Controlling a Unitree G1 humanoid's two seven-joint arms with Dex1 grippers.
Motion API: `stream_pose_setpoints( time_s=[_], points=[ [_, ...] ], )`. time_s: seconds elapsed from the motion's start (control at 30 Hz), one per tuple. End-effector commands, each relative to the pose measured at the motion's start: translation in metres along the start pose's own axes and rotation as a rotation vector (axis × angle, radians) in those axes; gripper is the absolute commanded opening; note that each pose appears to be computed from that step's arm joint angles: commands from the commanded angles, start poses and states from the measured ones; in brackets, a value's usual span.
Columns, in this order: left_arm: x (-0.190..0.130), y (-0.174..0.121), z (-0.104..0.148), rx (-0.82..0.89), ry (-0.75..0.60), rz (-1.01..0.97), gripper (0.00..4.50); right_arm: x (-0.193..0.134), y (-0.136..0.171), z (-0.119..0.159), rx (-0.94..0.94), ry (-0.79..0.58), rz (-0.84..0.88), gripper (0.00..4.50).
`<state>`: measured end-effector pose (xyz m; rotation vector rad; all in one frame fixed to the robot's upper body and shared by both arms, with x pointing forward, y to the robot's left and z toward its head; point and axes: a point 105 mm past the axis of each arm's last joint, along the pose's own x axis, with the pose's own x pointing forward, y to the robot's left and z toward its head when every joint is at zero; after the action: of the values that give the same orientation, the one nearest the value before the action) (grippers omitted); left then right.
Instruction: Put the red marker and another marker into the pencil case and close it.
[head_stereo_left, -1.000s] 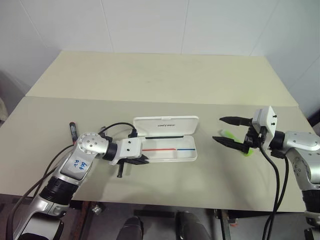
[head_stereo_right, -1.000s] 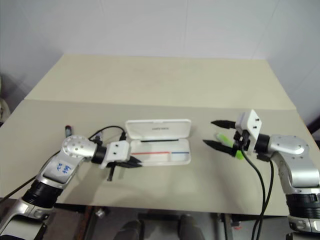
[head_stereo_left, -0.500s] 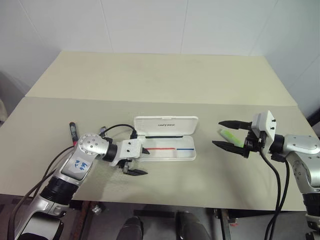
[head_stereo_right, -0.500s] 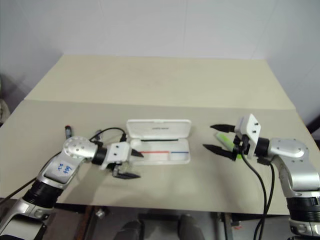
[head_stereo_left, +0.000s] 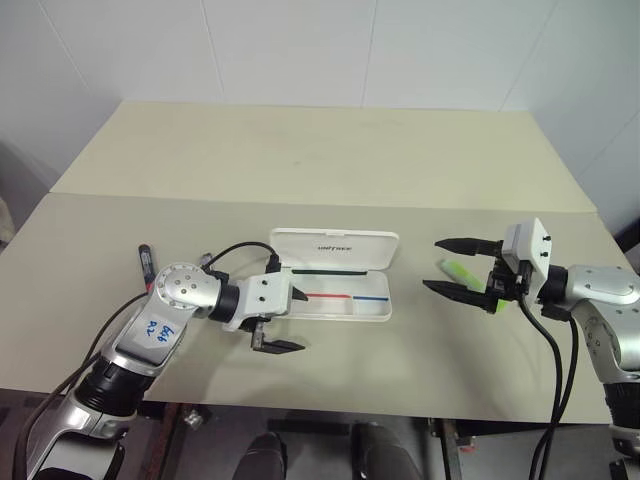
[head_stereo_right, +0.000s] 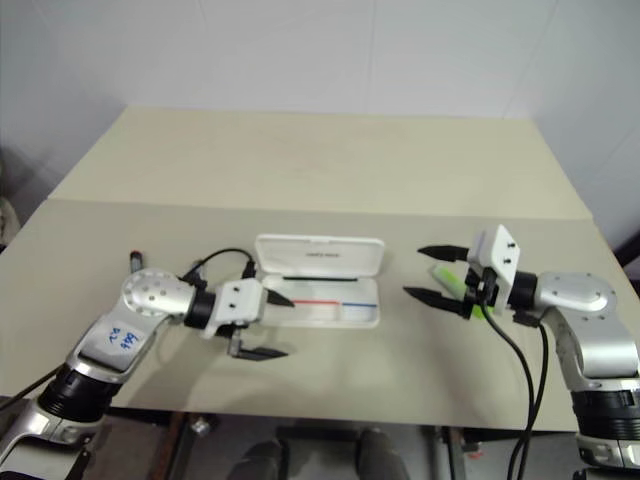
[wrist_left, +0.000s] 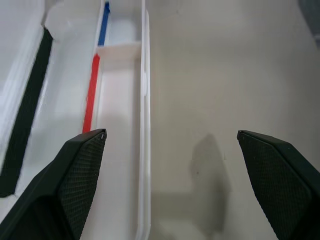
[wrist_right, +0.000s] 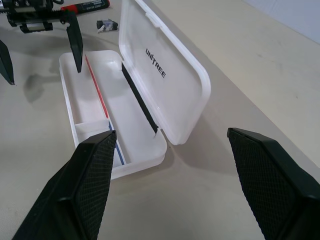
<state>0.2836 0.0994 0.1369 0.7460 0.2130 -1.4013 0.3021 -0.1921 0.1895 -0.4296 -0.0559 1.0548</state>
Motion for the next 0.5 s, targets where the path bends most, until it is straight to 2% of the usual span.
stream_pose_setpoints(
  time_s=[0.03,0.2,0.33,0.4,0.5],
  points=[
    [-0.012,0.007,0.022,0.032,-0.044,0.078,4.45,0.000,-0.003,0.008,-0.033,-0.010,0.007,4.50],
    [-0.021,0.012,0.041,0.012,-0.070,0.186,4.45,0.001,-0.004,0.008,-0.035,-0.006,0.028,4.50],
    [-0.040,0.039,0.063,-0.058,-0.169,0.508,4.45,0.004,-0.010,0.007,-0.040,-0.001,0.051,4.50],
    [-0.049,0.050,0.067,-0.109,-0.211,0.637,4.45,0.006,-0.015,0.010,-0.050,-0.022,0.050,4.50],
    [-0.077,0.071,0.067,-0.255,-0.305,0.948,4.45,0.009,-0.032,0.019,-0.079,-0.054,0.038,4.50]
  ],
)
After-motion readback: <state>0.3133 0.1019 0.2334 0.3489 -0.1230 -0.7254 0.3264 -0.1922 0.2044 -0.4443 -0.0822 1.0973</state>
